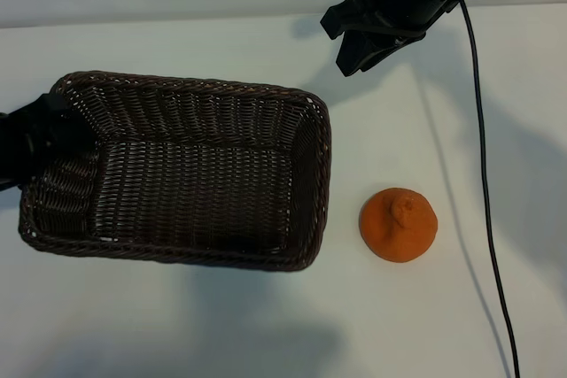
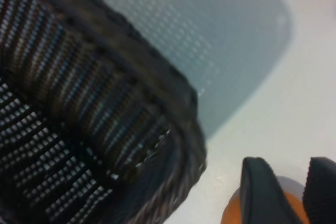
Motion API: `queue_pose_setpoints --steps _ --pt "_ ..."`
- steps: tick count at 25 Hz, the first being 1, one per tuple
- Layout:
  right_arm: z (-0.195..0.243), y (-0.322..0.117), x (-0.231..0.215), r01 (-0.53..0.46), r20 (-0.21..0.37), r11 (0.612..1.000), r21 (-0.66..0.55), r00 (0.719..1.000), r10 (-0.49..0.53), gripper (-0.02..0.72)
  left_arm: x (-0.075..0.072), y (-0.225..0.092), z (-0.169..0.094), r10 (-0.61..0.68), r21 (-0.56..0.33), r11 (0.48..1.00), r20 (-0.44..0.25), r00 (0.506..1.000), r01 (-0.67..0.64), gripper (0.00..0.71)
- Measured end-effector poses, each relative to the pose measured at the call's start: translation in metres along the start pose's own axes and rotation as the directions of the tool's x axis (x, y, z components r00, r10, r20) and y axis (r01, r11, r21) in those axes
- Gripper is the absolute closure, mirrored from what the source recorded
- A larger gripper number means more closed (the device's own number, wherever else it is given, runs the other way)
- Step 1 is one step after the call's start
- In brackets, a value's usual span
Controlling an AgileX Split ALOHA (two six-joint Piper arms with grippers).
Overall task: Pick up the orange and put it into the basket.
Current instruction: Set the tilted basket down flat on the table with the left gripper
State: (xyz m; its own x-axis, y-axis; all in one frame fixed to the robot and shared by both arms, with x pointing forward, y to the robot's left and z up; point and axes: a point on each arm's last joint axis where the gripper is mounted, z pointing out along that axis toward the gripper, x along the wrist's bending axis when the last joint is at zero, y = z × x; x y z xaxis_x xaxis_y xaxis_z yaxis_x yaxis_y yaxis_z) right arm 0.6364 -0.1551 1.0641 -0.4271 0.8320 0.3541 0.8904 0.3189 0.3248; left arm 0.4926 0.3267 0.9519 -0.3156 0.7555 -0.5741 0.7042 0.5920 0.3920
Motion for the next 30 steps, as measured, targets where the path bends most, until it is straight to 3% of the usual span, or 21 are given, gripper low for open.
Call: queue_pose_setpoints --steps 6,14,30 --pt "0.0 0.0 0.0 0.0 0.0 1.0 0.0 1.0 0.0 0.462 0.009 0.003 0.021 -0.056 -0.022 0.998 0.018 0.998 0.057 0.296" --pt "0.0 0.0 0.0 0.0 0.0 1.0 0.0 1.0 0.0 0.462 0.013 0.014 0.054 -0.088 0.042 0.996 0.07 0.994 0.085 0.296" --pt "0.0 0.0 0.0 0.0 0.0 1.0 0.0 1.0 0.0 0.462 0.018 0.014 0.056 -0.129 0.069 0.989 0.011 0.992 0.128 0.296"
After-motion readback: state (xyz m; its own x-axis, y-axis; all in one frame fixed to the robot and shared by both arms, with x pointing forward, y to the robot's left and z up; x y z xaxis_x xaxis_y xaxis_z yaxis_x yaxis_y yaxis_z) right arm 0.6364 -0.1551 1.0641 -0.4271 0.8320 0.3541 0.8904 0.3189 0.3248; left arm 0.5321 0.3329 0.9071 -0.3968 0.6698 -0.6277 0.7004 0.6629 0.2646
